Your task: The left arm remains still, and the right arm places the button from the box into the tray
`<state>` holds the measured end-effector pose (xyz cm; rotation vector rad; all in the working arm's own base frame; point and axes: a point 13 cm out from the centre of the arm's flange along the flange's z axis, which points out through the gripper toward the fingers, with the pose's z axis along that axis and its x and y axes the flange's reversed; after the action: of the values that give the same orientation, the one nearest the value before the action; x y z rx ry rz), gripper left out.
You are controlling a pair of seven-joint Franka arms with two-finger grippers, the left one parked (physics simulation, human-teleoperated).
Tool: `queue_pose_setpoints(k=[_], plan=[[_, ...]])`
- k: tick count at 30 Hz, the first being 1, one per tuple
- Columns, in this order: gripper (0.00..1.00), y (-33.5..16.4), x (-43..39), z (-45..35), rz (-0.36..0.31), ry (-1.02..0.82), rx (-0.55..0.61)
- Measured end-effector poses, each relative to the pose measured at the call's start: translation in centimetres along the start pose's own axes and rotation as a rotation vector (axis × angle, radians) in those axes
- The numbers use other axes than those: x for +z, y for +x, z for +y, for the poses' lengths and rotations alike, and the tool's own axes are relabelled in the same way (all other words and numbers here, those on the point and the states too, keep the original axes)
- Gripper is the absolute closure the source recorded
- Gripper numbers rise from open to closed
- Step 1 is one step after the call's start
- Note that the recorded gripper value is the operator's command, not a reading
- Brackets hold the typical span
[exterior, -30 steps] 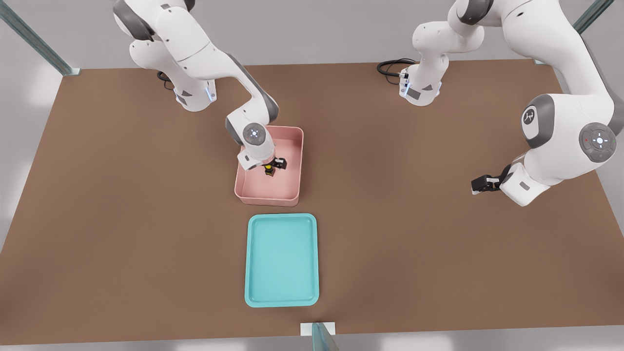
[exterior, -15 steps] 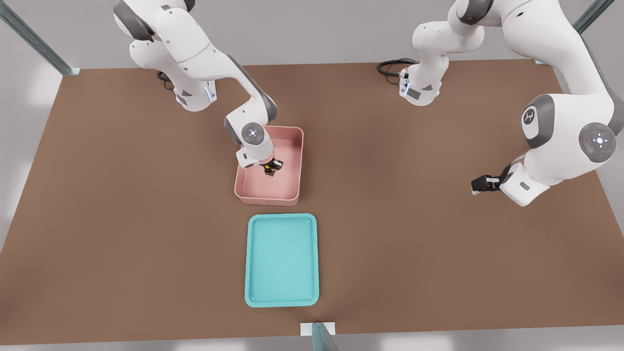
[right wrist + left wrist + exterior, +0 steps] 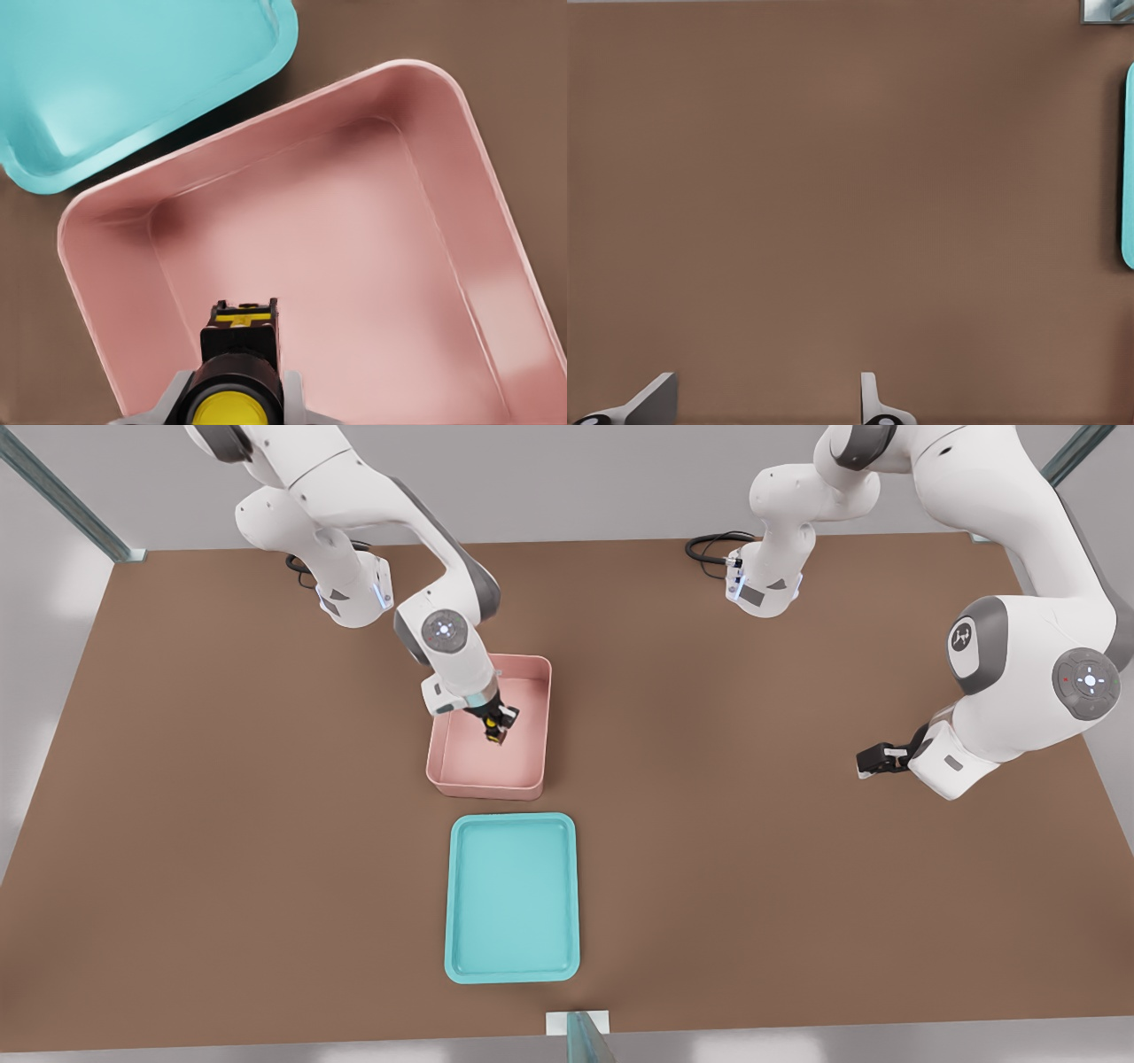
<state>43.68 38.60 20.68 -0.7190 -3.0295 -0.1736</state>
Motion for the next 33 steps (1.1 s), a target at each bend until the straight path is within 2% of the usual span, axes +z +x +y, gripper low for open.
queue_pose_setpoints(k=[6, 10, 17, 30, 33], plan=[[0.58, -8.2, -4.7, 6.1, -0.015, -0.056, 0.082], [0.57, -12.8, -1.8, 8.2, 0.006, -0.023, 0.127], [0.57, -14.8, 8.4, 6.6, 0.055, 0.082, 0.165], [0.57, -23.6, 8.4, 6.1, -0.022, 0.035, 0.245], [0.57, -24.3, 8.9, 6.5, -0.033, 0.03, 0.242]])
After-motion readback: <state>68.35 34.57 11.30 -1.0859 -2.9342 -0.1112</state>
